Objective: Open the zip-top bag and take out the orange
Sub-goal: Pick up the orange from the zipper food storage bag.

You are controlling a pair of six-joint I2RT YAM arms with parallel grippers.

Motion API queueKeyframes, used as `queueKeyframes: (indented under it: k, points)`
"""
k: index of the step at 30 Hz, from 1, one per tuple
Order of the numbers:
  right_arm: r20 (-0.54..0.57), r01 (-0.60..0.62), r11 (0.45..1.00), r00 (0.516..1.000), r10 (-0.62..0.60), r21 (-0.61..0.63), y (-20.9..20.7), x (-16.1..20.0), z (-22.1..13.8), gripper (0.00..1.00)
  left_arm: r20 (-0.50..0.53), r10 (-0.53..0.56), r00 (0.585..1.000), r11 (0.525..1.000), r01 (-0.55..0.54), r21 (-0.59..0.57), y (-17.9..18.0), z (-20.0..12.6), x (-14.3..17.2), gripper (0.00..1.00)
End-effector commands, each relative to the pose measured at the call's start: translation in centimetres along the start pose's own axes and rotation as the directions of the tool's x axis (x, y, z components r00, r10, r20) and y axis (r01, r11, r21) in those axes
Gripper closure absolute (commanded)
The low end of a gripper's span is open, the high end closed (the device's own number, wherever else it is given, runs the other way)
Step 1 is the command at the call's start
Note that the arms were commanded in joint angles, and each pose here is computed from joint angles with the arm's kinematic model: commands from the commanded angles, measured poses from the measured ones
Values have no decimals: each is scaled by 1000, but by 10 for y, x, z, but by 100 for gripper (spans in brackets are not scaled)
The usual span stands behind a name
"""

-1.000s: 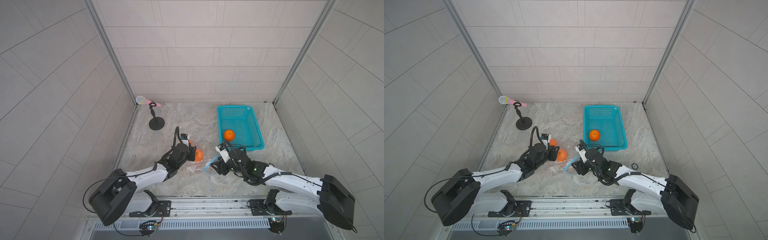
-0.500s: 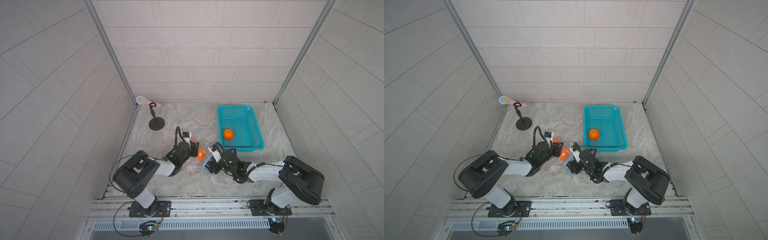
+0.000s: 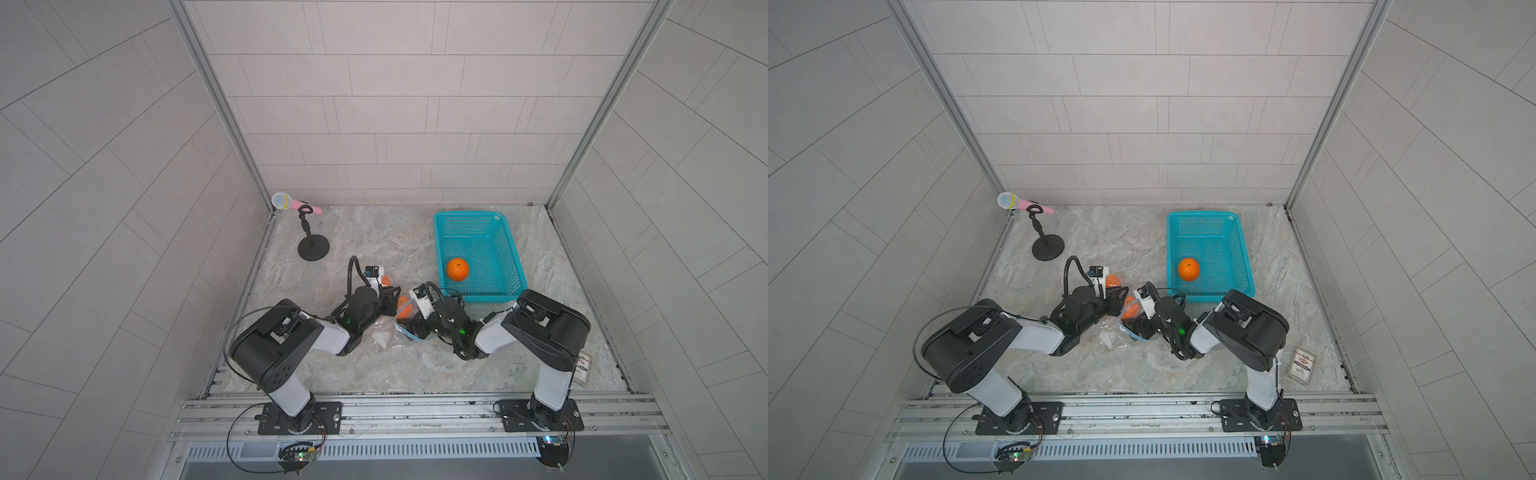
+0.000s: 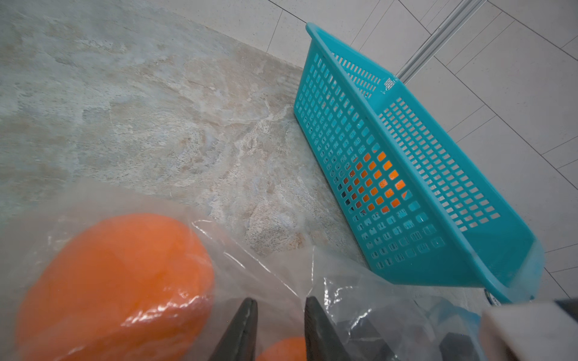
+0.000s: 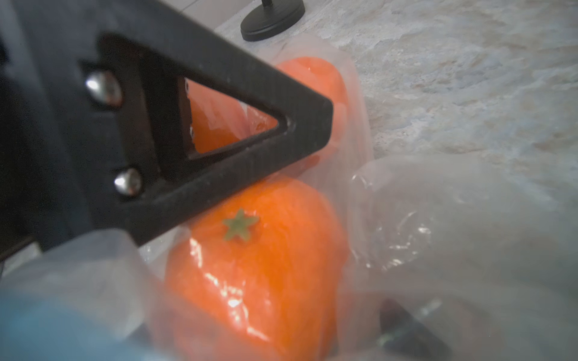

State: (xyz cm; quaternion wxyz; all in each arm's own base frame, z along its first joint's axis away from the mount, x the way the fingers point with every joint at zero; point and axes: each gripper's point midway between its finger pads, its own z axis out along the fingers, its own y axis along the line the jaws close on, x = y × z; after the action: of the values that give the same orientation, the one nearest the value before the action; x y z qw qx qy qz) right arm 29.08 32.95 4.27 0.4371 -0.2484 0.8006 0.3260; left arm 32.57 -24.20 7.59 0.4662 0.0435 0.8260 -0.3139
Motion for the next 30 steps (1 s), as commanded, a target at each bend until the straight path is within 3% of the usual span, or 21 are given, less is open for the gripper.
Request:
queueKeyframes:
  k: [1,7,10,15,21,24,30]
  points:
    - [115,38,999,993,-33,-36,9,-27,8,1,-214,-47,976,997,34,-65,23,-5,63,68]
    - [165,60,997,985,-51,-49,10,-38,18,2,-243,-72,967,997,69,-22,14,-2,68,70]
    - [142,71,995,988,-61,-64,14,-40,13,15,-229,-63,971,997,52,-55,20,-6,64,69]
    - [84,61,995,995,-55,-78,20,-38,-10,28,-191,-29,981,992,5,-126,29,-20,45,65]
    - [-6,16,995,1000,-17,-97,28,-25,-40,29,-193,-5,981,981,-33,-194,32,-30,29,64]
    - [-48,11,995,999,-15,-95,29,-19,-50,28,-231,-1,973,985,-39,-169,28,-24,35,64]
    - [-34,-11,999,999,10,-43,15,-5,-67,28,-247,-19,969,983,-28,-183,34,-19,45,64]
